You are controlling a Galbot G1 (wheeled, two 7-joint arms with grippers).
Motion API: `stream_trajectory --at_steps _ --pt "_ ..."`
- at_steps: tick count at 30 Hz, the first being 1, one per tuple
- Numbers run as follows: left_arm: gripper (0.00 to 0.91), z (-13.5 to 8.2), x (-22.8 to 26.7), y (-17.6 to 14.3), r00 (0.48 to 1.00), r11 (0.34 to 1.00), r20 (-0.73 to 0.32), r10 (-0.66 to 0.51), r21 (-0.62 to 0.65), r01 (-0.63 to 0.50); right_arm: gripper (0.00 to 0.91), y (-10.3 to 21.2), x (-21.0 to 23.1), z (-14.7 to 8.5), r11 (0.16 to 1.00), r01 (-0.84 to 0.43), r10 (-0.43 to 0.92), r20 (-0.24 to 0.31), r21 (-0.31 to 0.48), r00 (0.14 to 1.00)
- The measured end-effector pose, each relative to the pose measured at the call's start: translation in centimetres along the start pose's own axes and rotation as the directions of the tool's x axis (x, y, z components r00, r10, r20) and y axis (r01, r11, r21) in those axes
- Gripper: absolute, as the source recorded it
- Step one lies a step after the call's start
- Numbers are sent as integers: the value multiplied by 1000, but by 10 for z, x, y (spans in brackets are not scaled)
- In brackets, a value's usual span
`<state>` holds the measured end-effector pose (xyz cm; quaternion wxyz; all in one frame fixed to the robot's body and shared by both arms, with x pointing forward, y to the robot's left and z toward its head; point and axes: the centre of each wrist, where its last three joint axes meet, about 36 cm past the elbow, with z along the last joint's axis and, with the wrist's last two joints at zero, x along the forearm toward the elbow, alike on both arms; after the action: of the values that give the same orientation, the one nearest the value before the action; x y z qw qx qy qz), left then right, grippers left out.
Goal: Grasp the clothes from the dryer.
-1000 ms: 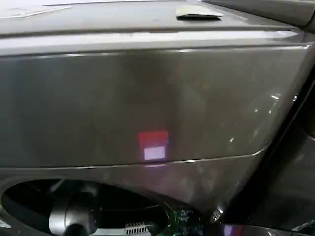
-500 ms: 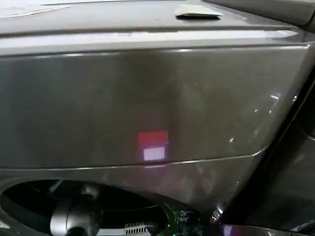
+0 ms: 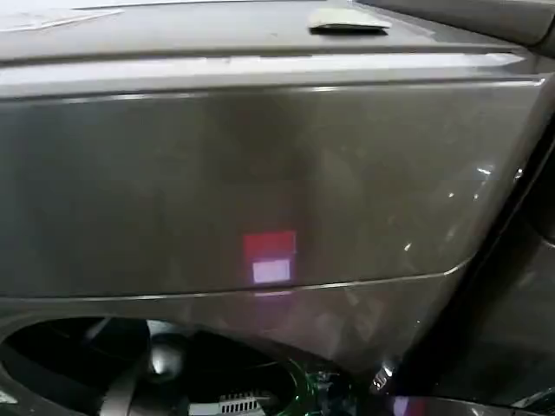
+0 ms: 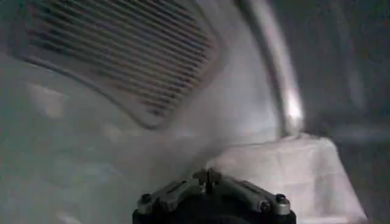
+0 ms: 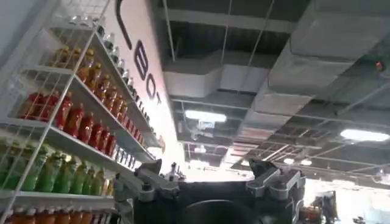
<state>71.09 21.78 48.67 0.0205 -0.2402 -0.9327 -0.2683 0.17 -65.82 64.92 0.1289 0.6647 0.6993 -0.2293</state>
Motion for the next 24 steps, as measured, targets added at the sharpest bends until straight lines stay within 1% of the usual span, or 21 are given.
stream_trajectory --at_steps 4,6,10,13,19,24 --pt "0 -11 12 -14 984 981 43 -170 104 165 907 2 1 0 1000 4 -4 9 -4 1000" --pt "0 -15 19 -21 970 962 51 -237 150 227 907 4 1 1 1000 7 -7 11 -7 1000" --pt "0 -21 34 -35 937 914 48 -346 244 325 907 6 1 1 1000 10 -9 18 -11 1000" --pt "0 -22 47 -42 910 873 33 -413 300 385 907 7 2 1 1000 11 -11 22 -12 1000" --pt "0 -24 70 -54 872 811 7 -489 373 451 907 8 2 0 1000 9 -9 28 -19 1000" --pt "0 -26 83 -59 853 778 -7 -522 406 479 907 6 2 -1 1000 7 -6 31 -18 999"
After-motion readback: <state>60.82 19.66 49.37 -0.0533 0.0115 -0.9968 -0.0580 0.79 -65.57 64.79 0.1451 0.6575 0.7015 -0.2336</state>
